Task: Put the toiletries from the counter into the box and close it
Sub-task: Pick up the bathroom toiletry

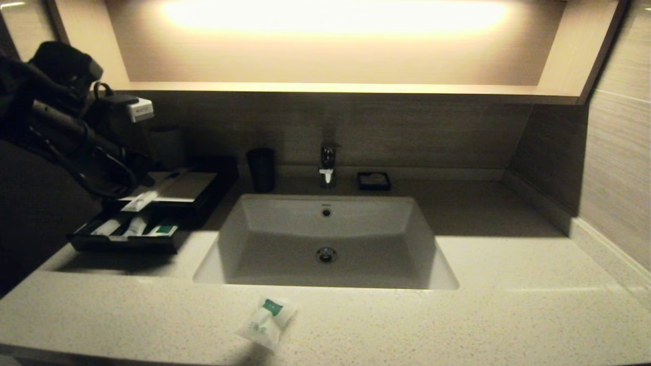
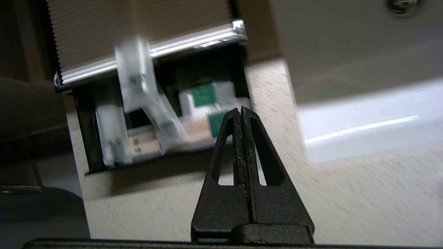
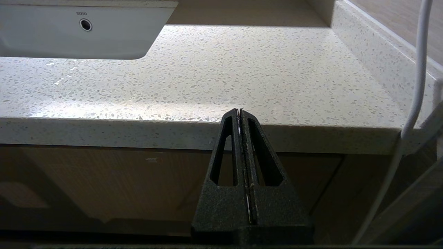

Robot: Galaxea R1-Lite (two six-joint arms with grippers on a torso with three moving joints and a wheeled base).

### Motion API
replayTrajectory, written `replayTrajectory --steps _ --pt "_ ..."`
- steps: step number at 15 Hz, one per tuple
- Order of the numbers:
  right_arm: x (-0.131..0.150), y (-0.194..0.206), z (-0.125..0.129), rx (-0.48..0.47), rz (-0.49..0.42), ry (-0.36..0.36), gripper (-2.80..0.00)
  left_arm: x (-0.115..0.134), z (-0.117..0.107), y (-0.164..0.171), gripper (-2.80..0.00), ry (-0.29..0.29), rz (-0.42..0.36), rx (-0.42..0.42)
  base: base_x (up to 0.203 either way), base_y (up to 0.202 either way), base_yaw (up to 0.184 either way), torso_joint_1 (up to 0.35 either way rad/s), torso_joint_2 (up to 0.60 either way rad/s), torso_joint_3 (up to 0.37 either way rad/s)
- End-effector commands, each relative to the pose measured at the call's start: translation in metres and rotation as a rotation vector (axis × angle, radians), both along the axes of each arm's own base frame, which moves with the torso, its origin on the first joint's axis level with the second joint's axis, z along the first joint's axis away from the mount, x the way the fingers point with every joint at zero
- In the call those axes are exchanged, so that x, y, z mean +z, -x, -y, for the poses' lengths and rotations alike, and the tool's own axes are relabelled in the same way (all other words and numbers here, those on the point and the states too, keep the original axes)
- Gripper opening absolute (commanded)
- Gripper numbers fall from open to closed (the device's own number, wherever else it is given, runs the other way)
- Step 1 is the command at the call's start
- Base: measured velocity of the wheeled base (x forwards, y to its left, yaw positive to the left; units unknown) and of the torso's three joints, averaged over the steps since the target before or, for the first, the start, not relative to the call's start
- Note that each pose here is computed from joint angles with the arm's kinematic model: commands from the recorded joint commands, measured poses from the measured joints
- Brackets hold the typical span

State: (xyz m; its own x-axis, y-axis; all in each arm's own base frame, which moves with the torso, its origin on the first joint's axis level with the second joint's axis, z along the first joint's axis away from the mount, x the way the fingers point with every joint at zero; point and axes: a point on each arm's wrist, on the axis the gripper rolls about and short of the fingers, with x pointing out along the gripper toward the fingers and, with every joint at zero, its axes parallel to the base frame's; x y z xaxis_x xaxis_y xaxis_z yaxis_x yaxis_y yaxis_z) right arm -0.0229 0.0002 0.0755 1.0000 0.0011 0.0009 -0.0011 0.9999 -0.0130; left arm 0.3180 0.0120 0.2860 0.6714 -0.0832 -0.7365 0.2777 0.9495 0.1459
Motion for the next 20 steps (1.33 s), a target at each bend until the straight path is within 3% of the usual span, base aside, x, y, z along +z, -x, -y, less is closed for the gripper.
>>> replayTrajectory --steps 1,3,7,13,20 --pt "0.000 0.000 0.000 0.000 -0.001 0.001 -2.80 -0.018 -0.009 -0.024 -2.80 -0.003 -0.042 0.024 0.000 0.000 0.000 0.000 0.00 0.000" --pt "0.000 0.000 0.000 0.000 -0.002 0.001 -2.80 -0.016 -0.020 -0.035 -2.80 -0.030 -0.011 0.058 0.000 0.000 0.000 0.000 0.00 0.000" --pt "0.000 0.000 0.000 0.000 -0.002 0.001 -2.80 -0.018 -0.063 -0.055 -2.80 -0.116 0.096 0.103 0.000 0.000 0.000 0.000 0.00 0.000" --pt "0.000 0.000 0.000 0.000 -0.002 0.001 -2.80 -0.016 -0.067 -0.060 -2.80 -0.127 0.148 0.110 0.000 0.000 0.000 0.000 0.00 0.000" --pt "0.000 0.000 0.000 0.000 -0.002 0.001 -2.80 -0.030 -0.068 -0.064 -2.80 -0.133 0.097 0.086 0.000 0.000 0.000 0.000 0.00 0.000"
